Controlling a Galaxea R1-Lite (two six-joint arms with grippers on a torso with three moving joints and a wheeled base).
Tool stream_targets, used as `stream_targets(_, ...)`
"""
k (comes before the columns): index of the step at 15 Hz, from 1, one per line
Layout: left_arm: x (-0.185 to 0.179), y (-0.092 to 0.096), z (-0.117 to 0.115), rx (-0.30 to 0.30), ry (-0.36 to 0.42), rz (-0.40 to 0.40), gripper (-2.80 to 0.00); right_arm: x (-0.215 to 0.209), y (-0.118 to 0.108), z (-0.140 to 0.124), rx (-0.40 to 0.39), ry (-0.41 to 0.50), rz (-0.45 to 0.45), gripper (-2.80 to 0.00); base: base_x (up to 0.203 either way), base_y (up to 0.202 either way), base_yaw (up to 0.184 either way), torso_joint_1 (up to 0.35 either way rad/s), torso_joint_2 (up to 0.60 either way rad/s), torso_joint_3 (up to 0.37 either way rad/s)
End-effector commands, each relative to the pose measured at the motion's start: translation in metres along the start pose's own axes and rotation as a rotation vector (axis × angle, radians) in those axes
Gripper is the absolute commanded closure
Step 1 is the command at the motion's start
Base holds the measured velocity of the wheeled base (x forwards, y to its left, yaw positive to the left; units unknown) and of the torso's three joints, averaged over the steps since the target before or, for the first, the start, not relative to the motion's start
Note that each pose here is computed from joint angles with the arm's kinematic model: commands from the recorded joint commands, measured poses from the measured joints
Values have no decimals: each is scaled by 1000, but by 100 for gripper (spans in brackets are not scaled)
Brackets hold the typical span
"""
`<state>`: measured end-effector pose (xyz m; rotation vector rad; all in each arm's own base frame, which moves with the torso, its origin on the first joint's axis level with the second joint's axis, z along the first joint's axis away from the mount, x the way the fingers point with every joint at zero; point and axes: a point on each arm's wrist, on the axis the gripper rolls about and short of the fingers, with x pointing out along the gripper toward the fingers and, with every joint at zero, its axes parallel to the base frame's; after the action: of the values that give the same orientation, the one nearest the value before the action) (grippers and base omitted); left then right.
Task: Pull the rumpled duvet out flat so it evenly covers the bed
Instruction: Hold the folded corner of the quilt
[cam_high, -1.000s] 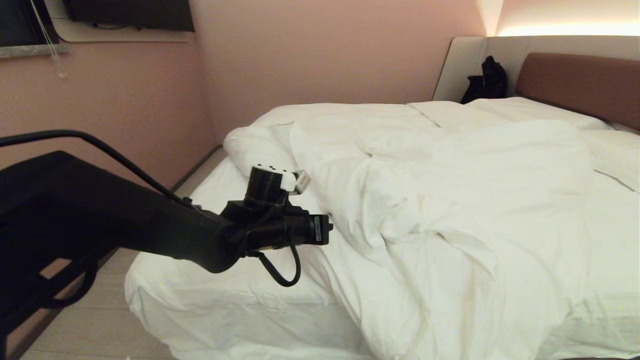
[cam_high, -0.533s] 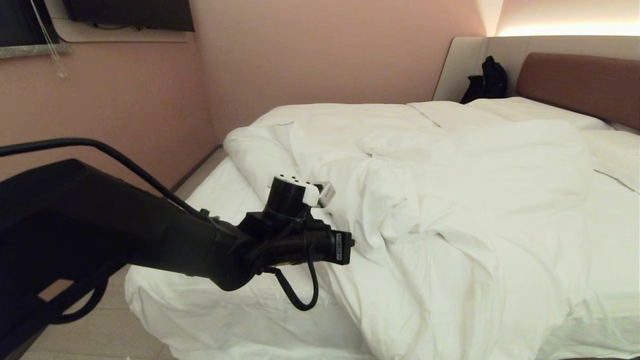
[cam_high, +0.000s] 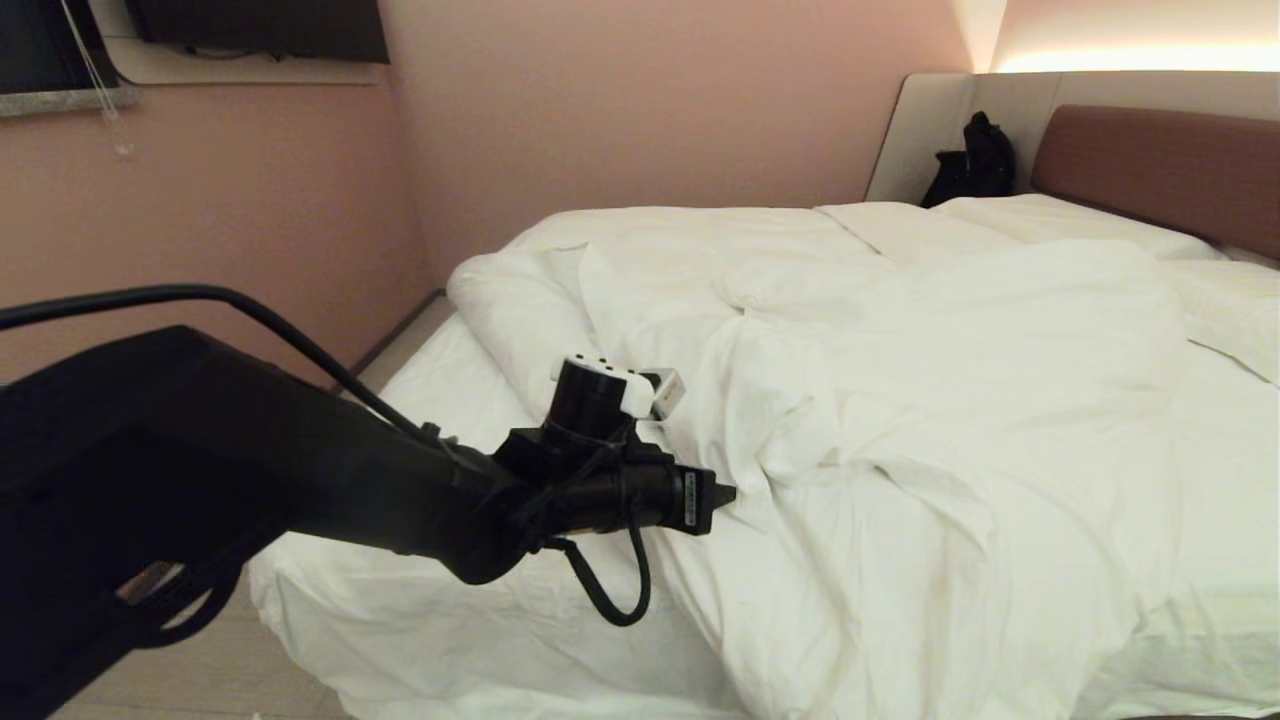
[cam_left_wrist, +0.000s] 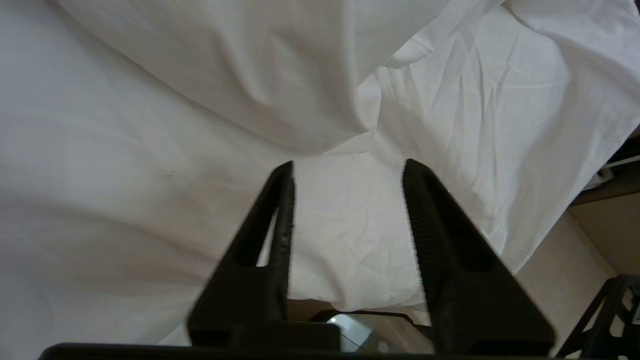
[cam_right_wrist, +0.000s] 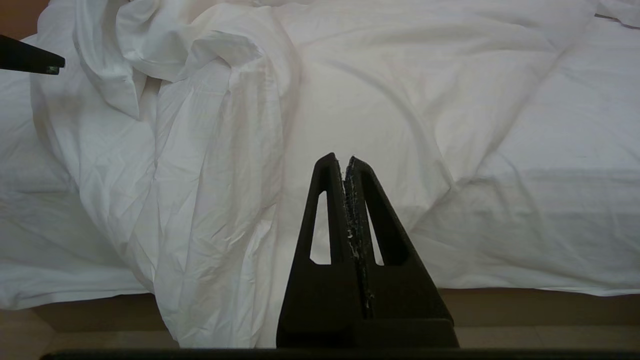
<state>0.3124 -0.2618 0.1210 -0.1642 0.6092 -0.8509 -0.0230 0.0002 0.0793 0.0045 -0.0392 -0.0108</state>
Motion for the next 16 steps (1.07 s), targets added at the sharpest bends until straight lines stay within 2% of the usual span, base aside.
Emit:
stream_targets(1,6,2,-2,0,1,12,-280,0,0,0,0,1,0,0,0,0,0,0,0,0)
stream_targets(3,14,4,-7,4,5,26,-280,0,0,0,0,1,0,0,0,0,0,0,0,0)
stream_targets(7,31,3,-11,85,-15,112,-280,0,0,0,0,1,0,0,0,0,0,0,0,0)
stream_targets(10,37,-5,-7,92,-29,100,-280,0,0,0,0,1,0,0,0,0,0,0,0,0)
stream_targets(16,52,-7,-8,72,-29,85,-280,0,0,0,0,1,0,0,0,0,0,0,0,0)
